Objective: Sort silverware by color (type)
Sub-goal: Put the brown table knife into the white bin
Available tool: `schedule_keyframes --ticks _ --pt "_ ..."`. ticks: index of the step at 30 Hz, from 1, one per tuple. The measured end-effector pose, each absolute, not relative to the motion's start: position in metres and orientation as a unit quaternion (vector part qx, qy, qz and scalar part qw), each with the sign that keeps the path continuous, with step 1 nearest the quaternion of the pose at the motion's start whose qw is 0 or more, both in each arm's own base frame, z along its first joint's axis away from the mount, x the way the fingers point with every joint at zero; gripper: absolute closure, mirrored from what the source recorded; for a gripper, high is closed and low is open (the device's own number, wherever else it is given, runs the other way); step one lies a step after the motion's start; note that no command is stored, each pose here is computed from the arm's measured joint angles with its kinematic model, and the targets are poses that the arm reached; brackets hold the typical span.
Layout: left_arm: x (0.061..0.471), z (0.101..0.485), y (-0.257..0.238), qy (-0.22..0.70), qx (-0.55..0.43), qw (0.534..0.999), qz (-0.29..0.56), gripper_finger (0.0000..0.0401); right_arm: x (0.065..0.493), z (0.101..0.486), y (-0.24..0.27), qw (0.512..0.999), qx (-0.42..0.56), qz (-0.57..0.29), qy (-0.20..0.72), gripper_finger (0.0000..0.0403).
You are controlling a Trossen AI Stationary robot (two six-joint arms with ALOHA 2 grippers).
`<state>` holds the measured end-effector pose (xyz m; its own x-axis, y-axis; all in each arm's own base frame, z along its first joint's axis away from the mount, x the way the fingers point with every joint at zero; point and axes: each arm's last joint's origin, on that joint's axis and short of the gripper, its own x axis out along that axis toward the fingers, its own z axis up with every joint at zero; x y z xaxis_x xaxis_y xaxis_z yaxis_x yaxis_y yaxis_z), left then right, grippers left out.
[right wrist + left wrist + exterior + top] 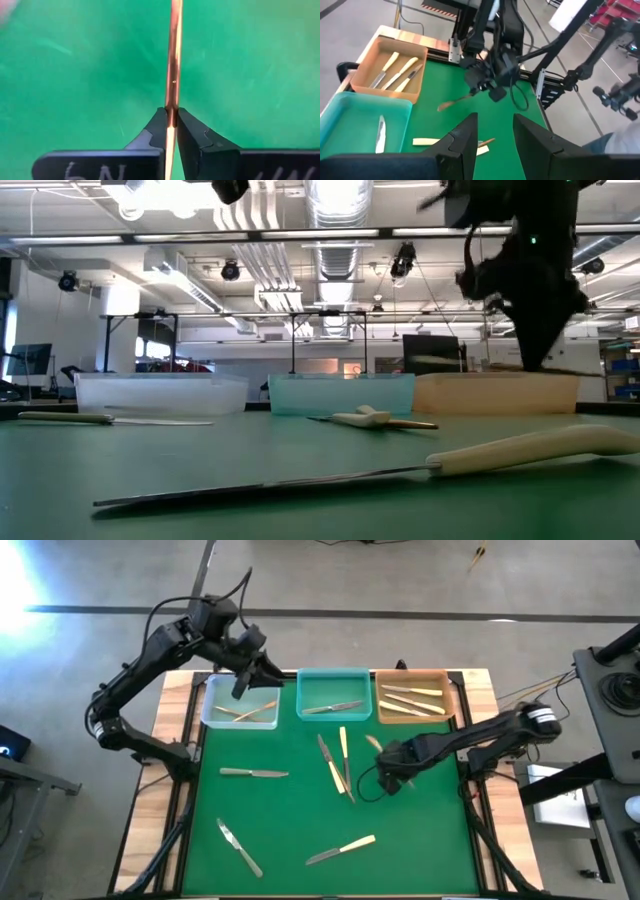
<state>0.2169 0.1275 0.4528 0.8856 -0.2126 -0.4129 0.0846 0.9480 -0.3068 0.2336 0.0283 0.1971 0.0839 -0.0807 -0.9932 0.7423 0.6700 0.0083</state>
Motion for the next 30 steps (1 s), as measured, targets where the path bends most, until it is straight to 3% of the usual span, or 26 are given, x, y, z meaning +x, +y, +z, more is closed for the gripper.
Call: schedule_keyframes --ticks 9,17,23,27,30 --pt "0.243 0.43 0.112 0.219 -0.123 0.958 -0.137 0.0294 0.234 0.245 -0.001 0.825 0.201 -0.323 0.418 0.0391" --pt "0.284 0.4 0.102 0.077 -0.038 0.978 -0.189 0.0294 0.251 0.298 -0.017 0.929 0.162 -0.271 0.192 0.0391" --pt "0.292 0.382 0.11 -0.036 -0.07 0.994 -0.073 0.0294 0.253 0.313 -0.017 0.953 0.105 -0.246 0.142 0.0391" --pt "0.293 0.365 0.116 -0.035 -0.128 0.991 0.018 0.0294 0.258 0.316 -0.018 0.96 0.082 -0.24 0.12 0.0391" --pt "0.293 0.361 0.115 -0.036 -0.144 0.989 0.023 0.0294 0.262 0.317 -0.019 0.961 0.078 -0.241 0.11 0.0391"
